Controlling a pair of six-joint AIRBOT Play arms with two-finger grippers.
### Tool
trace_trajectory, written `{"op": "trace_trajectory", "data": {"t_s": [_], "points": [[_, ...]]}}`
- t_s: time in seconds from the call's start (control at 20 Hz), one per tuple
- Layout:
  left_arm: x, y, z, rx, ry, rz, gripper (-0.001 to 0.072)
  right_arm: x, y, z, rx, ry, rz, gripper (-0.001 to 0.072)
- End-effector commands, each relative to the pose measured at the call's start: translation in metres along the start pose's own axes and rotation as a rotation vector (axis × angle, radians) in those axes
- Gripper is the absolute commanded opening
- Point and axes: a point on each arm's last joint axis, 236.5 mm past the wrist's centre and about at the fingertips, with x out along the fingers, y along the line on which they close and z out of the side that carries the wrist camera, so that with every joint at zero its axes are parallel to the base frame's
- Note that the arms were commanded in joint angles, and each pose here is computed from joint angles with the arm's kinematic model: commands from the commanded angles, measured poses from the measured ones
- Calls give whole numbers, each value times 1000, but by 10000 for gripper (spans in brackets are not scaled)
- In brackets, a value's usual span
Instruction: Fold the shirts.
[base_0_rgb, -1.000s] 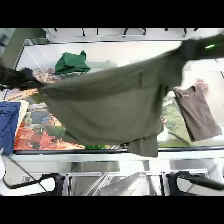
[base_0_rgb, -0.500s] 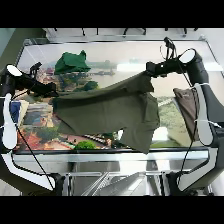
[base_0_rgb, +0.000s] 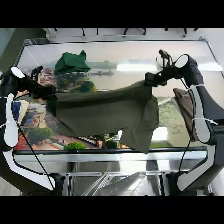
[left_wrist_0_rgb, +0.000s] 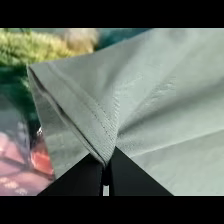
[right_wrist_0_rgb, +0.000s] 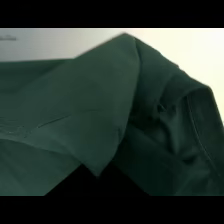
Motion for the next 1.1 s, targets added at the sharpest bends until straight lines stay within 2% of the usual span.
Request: {"op": "trace_trajectory", "data": {"t_s": [0.0, 0.15, 0.35, 0.4, 0.45, 0.5, 0.65, 0.75, 0.9, 1.05], "points": [[14, 4, -21, -31, 72, -12, 14, 16, -22, -45, 73, 158, -56, 23], [27, -16, -26, -34, 80, -113, 14, 20, -19, -53, 91, 180, -32, 23], [23, -15, -25, -35, 77, -113, 16, 20, -17, -56, 136, 194, -31, 39], [19, -16, -23, -27, 72, -112, 138, 19, -15, -58, 140, 202, -25, 262], [14, -17, -21, -38, 69, -111, 458, 18, -13, -61, 142, 215, -15, 643], [5, -15, -20, -58, 73, -102, 597, 11, -11, -66, 143, 242, -5, 704], [-29, 3, -28, -121, 95, -55, 599, -27, -11, -79, 79, 287, 2, 704], [-41, 23, -55, -193, 116, -5, 600, -59, -12, -73, 69, 228, -9, 704], [-30, 31, -119, -310, 179, -52, 600, -94, -4, -63, 46, 134, -17, 704], [-3, 24, -168, -387, 222, -179, 600, -110, 19, -66, 10, 106, 12, 704]]}}
